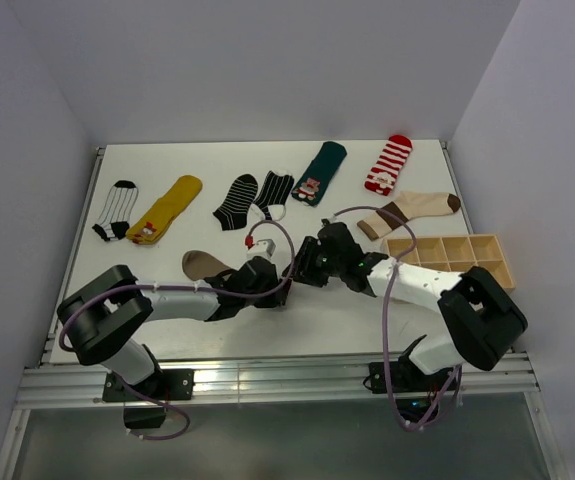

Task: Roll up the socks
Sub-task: Roll the sock at the center of the board.

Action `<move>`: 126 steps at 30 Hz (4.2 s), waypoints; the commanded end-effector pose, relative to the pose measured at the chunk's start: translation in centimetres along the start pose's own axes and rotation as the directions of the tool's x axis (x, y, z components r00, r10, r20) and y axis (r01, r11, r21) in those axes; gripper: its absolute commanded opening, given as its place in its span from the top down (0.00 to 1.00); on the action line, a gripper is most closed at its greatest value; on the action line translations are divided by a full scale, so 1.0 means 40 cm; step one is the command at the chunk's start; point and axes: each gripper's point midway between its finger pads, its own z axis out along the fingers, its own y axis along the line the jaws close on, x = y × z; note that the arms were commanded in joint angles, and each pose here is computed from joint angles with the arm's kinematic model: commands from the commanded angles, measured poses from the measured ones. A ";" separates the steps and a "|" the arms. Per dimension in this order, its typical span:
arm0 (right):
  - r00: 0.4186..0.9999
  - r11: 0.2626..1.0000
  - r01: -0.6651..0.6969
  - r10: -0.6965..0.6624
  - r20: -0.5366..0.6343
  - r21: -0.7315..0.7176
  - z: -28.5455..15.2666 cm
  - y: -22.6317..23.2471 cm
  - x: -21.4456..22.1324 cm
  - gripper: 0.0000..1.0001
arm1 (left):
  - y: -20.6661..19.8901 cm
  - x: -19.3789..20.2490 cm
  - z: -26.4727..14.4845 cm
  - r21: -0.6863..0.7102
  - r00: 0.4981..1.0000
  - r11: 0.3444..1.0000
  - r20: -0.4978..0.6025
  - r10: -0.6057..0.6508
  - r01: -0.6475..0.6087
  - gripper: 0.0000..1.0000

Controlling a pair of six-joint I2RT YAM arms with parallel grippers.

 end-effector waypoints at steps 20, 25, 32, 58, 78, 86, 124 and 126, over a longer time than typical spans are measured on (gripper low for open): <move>0.996 0.962 0.059 -0.072 -0.042 -0.266 0.070 0.036 0.020 0.54 | 0.032 -0.067 -0.108 0.380 0.862 0.787 -0.063 -0.502 0.486 1.00; 0.994 0.961 0.053 -0.076 -0.075 -0.271 0.090 0.034 0.034 0.53 | 0.047 -0.051 -0.101 0.378 0.837 0.758 -0.099 -0.538 0.532 1.00; 0.992 0.963 0.035 -0.066 -0.111 -0.266 0.114 0.023 0.051 0.53 | 0.057 -0.035 -0.092 0.382 0.810 0.724 -0.143 -0.569 0.575 1.00; 0.976 0.984 0.094 -0.121 -0.182 -0.151 0.159 -0.014 0.072 0.98 | 0.071 -0.012 -0.070 0.364 0.790 0.706 -0.188 -0.583 0.607 0.99; 0.968 0.946 0.183 -0.126 -0.216 0.267 0.104 -0.038 0.011 1.00 | 0.091 -0.129 -0.143 -0.076 0.970 0.996 0.239 -0.037 0.056 0.45; 0.964 0.921 0.190 -0.109 -0.243 0.341 0.100 -0.028 0.001 1.00 | 0.016 -0.081 -0.110 -0.167 0.944 0.973 0.264 0.198 -0.157 0.50; 0.946 0.940 0.148 -0.043 -0.321 0.308 0.143 -0.059 0.069 1.00 | 0.073 0.050 -0.010 -0.346 0.899 0.869 0.131 0.419 -0.354 0.62; 0.945 0.945 0.140 -0.039 -0.325 0.295 0.142 -0.053 0.073 1.00 | 0.079 0.062 -0.005 -0.347 0.903 0.868 0.114 0.415 -0.355 0.63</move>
